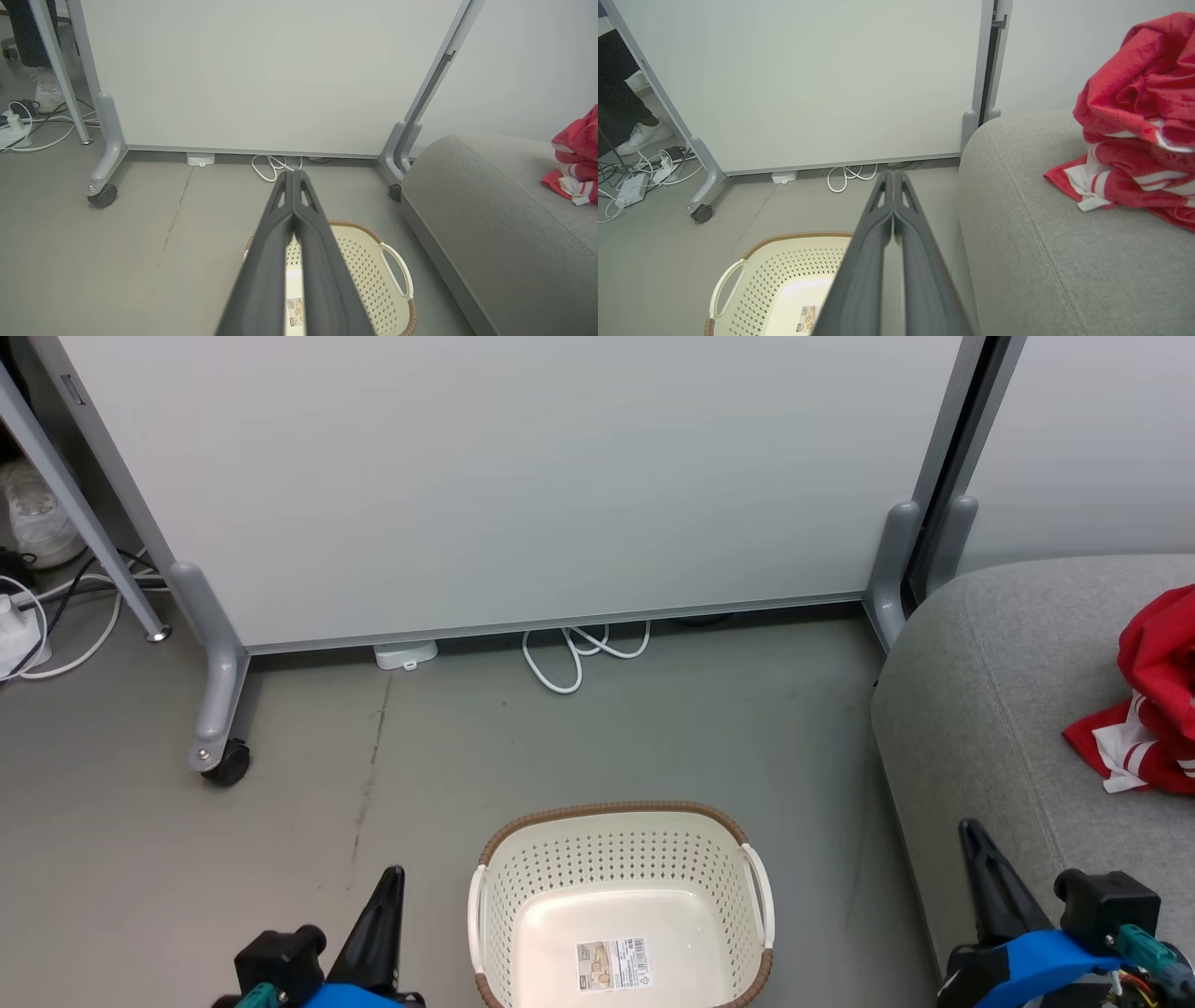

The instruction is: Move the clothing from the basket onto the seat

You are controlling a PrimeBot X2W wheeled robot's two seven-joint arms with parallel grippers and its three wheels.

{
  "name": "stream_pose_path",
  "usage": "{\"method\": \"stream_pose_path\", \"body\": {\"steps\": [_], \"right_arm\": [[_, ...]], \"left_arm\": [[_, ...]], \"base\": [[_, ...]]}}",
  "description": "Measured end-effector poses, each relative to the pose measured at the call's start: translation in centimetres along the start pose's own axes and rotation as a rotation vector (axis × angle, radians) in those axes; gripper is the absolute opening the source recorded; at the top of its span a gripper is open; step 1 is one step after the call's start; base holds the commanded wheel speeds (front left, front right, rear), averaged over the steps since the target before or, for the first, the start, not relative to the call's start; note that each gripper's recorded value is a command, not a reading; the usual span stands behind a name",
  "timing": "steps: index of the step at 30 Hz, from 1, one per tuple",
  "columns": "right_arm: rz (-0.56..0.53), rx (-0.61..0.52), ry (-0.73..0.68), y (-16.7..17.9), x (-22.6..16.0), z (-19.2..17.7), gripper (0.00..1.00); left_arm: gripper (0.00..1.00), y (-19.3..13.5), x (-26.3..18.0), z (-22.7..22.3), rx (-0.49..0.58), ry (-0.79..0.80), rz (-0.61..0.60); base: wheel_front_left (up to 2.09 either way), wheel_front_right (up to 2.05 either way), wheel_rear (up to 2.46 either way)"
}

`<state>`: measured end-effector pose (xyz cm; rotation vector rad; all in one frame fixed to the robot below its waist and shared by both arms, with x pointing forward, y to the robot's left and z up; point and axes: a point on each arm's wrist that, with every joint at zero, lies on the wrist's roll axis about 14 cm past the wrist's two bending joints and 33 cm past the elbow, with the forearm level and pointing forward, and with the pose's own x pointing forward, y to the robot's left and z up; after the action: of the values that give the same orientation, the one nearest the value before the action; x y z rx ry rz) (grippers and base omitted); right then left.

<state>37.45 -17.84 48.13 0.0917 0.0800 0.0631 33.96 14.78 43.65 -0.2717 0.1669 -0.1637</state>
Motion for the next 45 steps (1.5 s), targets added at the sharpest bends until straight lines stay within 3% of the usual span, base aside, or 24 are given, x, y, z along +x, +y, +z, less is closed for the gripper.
{"method": "stream_pose_path", "body": {"steps": [24, 45], "right_arm": [[-0.052, 0.429, 0.017, -0.9, -0.2, -0.6, 0.0], [-0.058, 0.734, -0.008, -1.2, 0.3, 0.1, 0.0]], "left_arm": [[0.0, 2.0, 0.5, 1.3, -0.375, -0.028, 0.107], [0.0, 3.0, 1.1, 3.0, -0.647, -0.08, 0.135]], "base": [[0.0, 0.0, 0.0], [0.0, 0.0, 0.0]]}}
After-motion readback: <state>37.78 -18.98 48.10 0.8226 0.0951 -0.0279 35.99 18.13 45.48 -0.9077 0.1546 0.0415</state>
